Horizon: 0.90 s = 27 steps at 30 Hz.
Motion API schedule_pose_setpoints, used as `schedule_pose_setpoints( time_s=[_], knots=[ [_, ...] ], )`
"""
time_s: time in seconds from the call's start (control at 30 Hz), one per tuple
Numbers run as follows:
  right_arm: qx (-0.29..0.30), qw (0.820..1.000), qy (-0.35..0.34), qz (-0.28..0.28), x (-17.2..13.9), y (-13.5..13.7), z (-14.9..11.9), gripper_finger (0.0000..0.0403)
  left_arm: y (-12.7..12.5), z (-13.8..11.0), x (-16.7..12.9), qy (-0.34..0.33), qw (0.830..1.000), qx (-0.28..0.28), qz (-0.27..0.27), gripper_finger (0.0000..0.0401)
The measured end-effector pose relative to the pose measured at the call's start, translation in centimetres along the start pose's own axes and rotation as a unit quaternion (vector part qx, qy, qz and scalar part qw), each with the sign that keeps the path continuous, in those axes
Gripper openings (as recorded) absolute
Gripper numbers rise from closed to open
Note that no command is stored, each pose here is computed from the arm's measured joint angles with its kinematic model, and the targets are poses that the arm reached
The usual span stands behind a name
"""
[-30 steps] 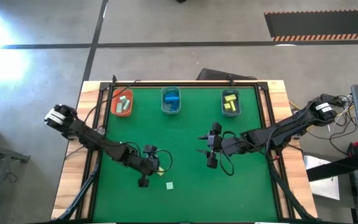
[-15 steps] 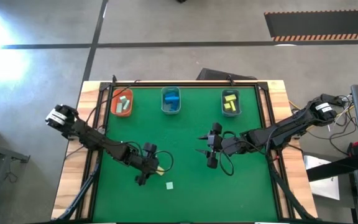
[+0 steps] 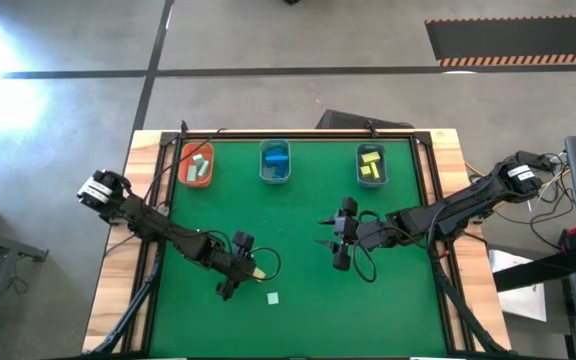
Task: Sort & place blocks by color
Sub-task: Put the yellow block into the gray bin
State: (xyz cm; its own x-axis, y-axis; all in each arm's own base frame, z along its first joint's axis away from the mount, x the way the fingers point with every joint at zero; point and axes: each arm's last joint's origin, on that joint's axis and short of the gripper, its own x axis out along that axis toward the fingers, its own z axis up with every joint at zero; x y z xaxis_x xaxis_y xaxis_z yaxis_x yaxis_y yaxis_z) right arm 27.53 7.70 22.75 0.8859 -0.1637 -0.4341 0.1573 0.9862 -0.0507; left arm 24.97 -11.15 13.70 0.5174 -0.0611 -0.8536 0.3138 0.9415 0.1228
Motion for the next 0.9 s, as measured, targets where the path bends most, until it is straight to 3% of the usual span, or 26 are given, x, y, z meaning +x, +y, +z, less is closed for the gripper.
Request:
schedule_pose_setpoints(
  time_s=[0.23, 0.47, 0.6, 0.77, 0.9],
  knots=[
    [-0.001, 1.000, 0.001, 0.000, 0.0, 0.0, -0.1, 0.0226, 0.0, 0.0, 0.0, 0.000, 1.000, 0.001, 0.010, 0.0109],
    [0.002, 1.000, -0.023, 0.003, 0.1, -0.1, -0.8, 0.0226, 0.2, 0.0, -0.1, -0.002, 0.999, 0.011, 0.032, 0.0108],
    [-0.007, 0.998, -0.057, 0.007, 0.1, -0.2, -1.2, 0.0226, 0.6, 0.3, -0.9, -0.019, 0.997, 0.025, 0.072, 0.0108],
    [-0.029, 0.993, -0.115, 0.010, -0.1, -0.3, -1.6, 0.0226, 1.5, 1.7, -2.9, -0.092, 0.988, 0.030, 0.118, 0.0108],
    [-0.042, 0.987, -0.156, 0.009, -0.3, -0.5, -1.8, 0.0226, 2.4, 3.5, -5.0, -0.190, 0.968, 0.024, 0.164, 0.0108]
  ],
)
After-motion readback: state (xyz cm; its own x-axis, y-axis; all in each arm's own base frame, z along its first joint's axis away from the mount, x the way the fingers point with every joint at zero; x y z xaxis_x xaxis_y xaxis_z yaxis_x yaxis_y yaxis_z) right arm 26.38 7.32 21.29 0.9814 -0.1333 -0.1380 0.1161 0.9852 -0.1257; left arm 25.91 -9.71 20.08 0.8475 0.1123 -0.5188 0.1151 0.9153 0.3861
